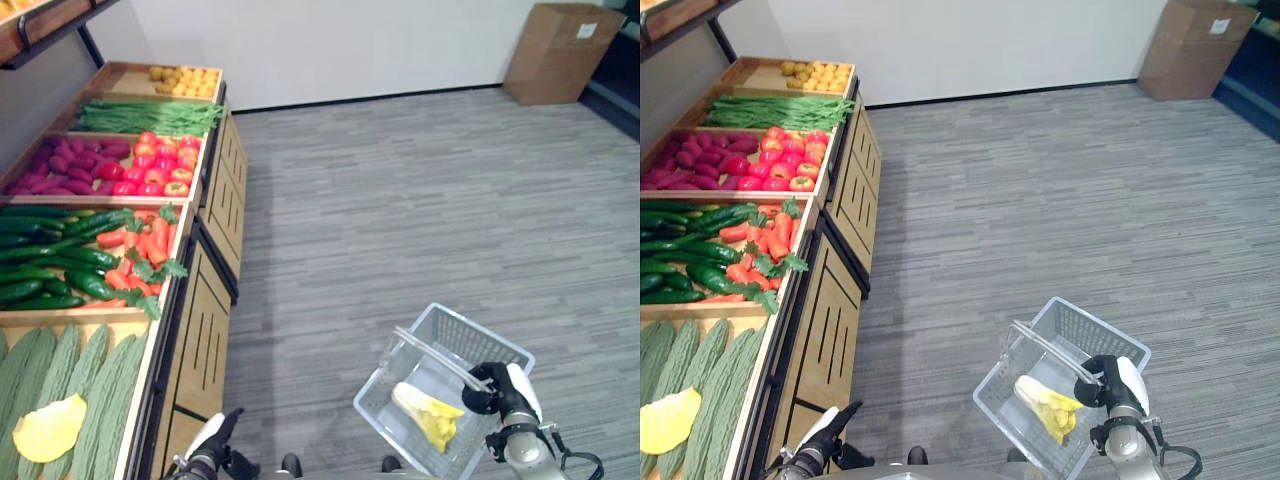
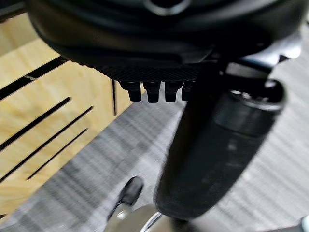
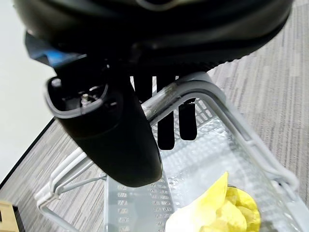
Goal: Get the vegetables into the basket
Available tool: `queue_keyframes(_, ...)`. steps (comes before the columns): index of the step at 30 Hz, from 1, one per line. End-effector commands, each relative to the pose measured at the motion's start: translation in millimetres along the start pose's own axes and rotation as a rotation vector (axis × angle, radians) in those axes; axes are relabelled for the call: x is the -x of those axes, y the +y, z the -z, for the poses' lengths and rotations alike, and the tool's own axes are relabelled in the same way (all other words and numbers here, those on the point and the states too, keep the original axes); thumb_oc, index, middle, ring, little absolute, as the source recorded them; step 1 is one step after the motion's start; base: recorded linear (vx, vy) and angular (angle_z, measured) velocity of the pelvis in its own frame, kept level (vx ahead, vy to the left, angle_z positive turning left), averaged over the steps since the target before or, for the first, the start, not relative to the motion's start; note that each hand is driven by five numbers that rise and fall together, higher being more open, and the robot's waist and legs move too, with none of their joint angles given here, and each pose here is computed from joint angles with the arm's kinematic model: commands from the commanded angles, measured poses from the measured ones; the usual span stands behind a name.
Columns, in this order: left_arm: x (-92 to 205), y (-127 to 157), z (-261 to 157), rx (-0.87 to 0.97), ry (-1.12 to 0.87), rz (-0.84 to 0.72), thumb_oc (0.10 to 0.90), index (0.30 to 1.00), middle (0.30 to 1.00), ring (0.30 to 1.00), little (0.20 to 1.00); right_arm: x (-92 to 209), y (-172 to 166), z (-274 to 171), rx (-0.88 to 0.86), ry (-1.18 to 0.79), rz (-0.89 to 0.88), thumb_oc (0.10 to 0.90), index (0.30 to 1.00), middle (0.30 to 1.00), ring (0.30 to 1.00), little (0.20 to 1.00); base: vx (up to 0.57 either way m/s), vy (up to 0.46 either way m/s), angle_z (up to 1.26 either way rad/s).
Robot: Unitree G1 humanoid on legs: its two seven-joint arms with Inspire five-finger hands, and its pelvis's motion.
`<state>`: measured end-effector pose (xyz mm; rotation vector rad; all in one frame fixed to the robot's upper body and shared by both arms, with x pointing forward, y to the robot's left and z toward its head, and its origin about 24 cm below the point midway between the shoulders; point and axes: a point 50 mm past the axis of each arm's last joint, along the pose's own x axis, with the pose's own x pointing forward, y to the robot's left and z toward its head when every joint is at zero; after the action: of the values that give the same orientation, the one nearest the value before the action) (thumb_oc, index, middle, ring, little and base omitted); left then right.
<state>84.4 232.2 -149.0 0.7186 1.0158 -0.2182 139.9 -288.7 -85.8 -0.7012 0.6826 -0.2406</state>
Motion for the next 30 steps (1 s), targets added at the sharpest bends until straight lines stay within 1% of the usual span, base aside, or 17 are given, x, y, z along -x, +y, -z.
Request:
queue_keyframes(1, -7, 16, -4, 0.029, 0.038, -0.079, 0.900, 1.000, 1.000, 1.000, 1.000, -22, -43, -61, -0.131, -0.254, 0.189, 0.400, 0.300, 0.300, 0.300, 0.300, -0.02, 0.014, -0.12)
queue_keyframes(4, -8, 15, 2, 0.034, 0.100, -0.105, 0.900, 1.000, 1.000, 1.000, 1.000, -23, -42, -56, -0.137, -0.228, 0.184, 0.400, 0.300, 0.300, 0.300, 0.300, -0.03, 0.026, -0.05)
queue_keyframes(10, -8, 17, 8, 0.073, 0.147, -0.147, 0.900, 1.000, 1.000, 1.000, 1.000, -26, -42, -51, -0.168, -0.185, 0.199, 0.400, 0.300, 0.300, 0.300, 0.300, -0.03, 0.088, -0.03)
queue_keyframes(13, -9, 20, 6, 0.079, 0.144, -0.164, 0.900, 1.000, 1.000, 1.000, 1.000, -28, -42, -49, -0.178, -0.161, 0.205, 0.400, 0.300, 0.300, 0.300, 0.300, -0.04, 0.120, -0.13)
queue_keyframes(16, -10, 26, 2, 0.088, 0.133, -0.189, 0.900, 1.000, 1.000, 1.000, 1.000, -32, -39, -57, -0.213, -0.163, 0.210, 0.400, 0.300, 0.300, 0.300, 0.300, -0.06, 0.102, -0.30)
queue_keyframes(17, -11, 33, -3, 0.093, 0.108, -0.211, 0.900, 1.000, 1.000, 1.000, 1.000, -34, -39, -58, -0.219, -0.155, 0.208, 0.400, 0.300, 0.300, 0.300, 0.300, 0.00, 0.055, -0.33)
queue_keyframes(19, -12, 35, -5, 0.095, 0.097, -0.216, 0.900, 1.000, 1.000, 1.000, 1.000, -36, -36, -56, -0.222, -0.138, 0.204, 0.400, 0.300, 0.300, 0.300, 0.300, 0.08, 0.028, -0.11)
queue_keyframes(25, -12, 38, -4, 0.105, 0.108, -0.226, 0.900, 1.000, 1.000, 1.000, 1.000, -35, -36, -54, -0.212, -0.130, 0.210, 0.400, 0.300, 0.300, 0.300, 0.300, 0.17, -0.101, 0.08)
queue_keyframes(30, -12, 32, -3, 0.125, 0.119, -0.220, 0.900, 1.000, 1.000, 1.000, 1.000, -32, -36, -44, -0.203, -0.100, 0.209, 0.400, 0.300, 0.300, 0.300, 0.300, 0.17, -0.167, 0.26)
